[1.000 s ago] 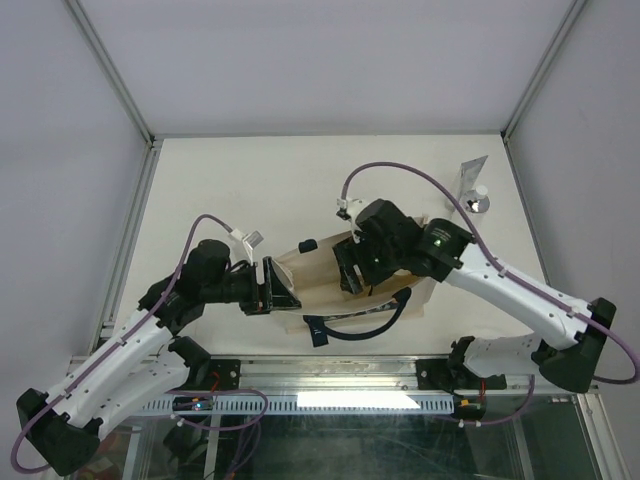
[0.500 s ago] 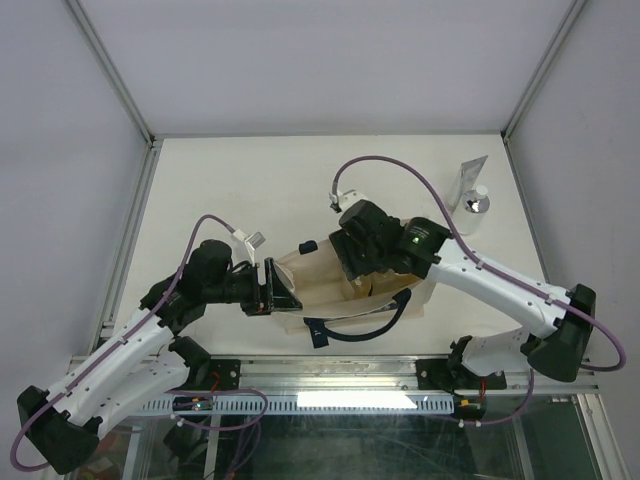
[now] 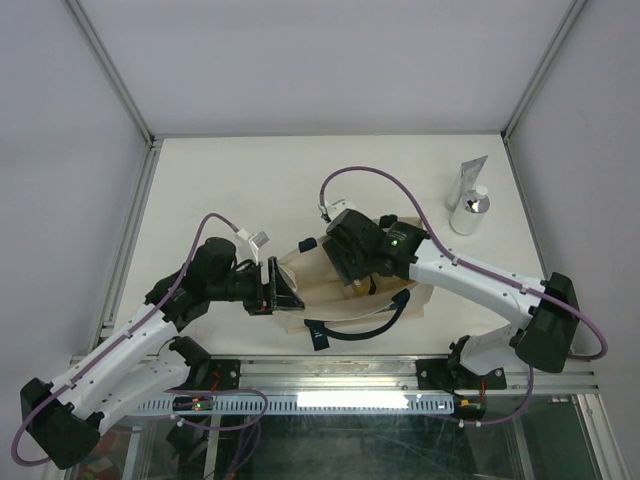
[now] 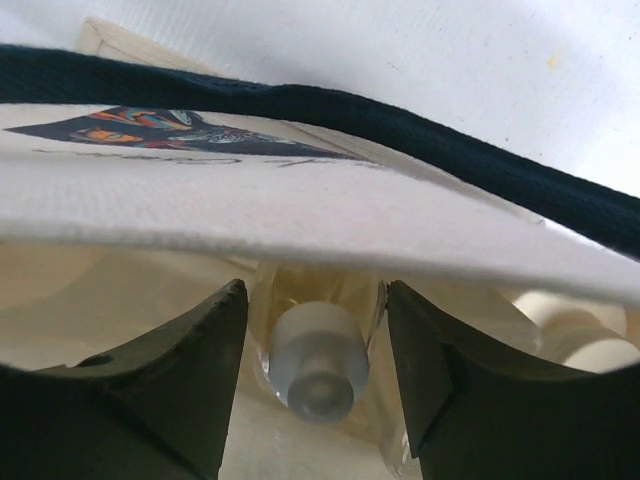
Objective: Take the personal care products out of the canvas bag
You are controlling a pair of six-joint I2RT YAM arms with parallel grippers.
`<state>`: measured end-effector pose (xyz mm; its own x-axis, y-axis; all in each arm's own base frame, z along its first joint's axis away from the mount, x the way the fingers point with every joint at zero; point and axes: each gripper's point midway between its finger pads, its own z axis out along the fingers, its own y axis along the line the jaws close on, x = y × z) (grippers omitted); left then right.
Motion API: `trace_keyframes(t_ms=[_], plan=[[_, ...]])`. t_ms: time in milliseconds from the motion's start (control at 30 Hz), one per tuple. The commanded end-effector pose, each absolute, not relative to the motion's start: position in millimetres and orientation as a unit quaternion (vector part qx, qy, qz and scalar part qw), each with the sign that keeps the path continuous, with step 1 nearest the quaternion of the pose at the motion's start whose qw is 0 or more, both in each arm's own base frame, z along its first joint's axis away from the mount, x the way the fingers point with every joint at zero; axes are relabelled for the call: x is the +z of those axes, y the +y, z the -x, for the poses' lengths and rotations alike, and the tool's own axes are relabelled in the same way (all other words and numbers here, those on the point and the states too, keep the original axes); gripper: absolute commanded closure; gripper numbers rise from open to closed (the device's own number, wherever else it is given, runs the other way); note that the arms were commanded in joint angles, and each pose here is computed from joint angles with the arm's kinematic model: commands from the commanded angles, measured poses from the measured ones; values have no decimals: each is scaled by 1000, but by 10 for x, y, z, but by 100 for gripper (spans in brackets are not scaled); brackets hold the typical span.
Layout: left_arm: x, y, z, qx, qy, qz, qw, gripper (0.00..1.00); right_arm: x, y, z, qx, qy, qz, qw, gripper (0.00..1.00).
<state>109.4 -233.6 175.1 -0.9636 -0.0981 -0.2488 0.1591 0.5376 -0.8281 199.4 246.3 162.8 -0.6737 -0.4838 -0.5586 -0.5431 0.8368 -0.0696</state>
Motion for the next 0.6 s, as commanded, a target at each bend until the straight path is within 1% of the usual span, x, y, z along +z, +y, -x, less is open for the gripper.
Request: trace_keyframes(t_ms=[0,233,300,367,433,533,567], plan=[[1632,-2315,-1157,-452,881,-13,138,27,1363,2334,-1966,0,922,295,252,39],[1641,-2324,-1186,-449,882,-11,139,27,1238,2348,-1952,-10,928,288,238,37],[1644,-2333,-1189,-450,882,-11,138,27,1231,2375,-1965,-10,928,286,238,39],[1658,-2340,-1192,-451,882,-12,137,27,1275,2419,-1976,-7,928,284,239,49],[1689,-2348,-1198,-453,881,-13,138,27,1400,2457,-1994,-3,928,279,247,63],[1714,-2351,-1195,-455,879,-15,140,25,1731,2549,-2020,28,924,259,279,77],[1713,-2350,-1194,-456,879,-15,140,25,1864,2573,-2022,44,923,249,291,80]])
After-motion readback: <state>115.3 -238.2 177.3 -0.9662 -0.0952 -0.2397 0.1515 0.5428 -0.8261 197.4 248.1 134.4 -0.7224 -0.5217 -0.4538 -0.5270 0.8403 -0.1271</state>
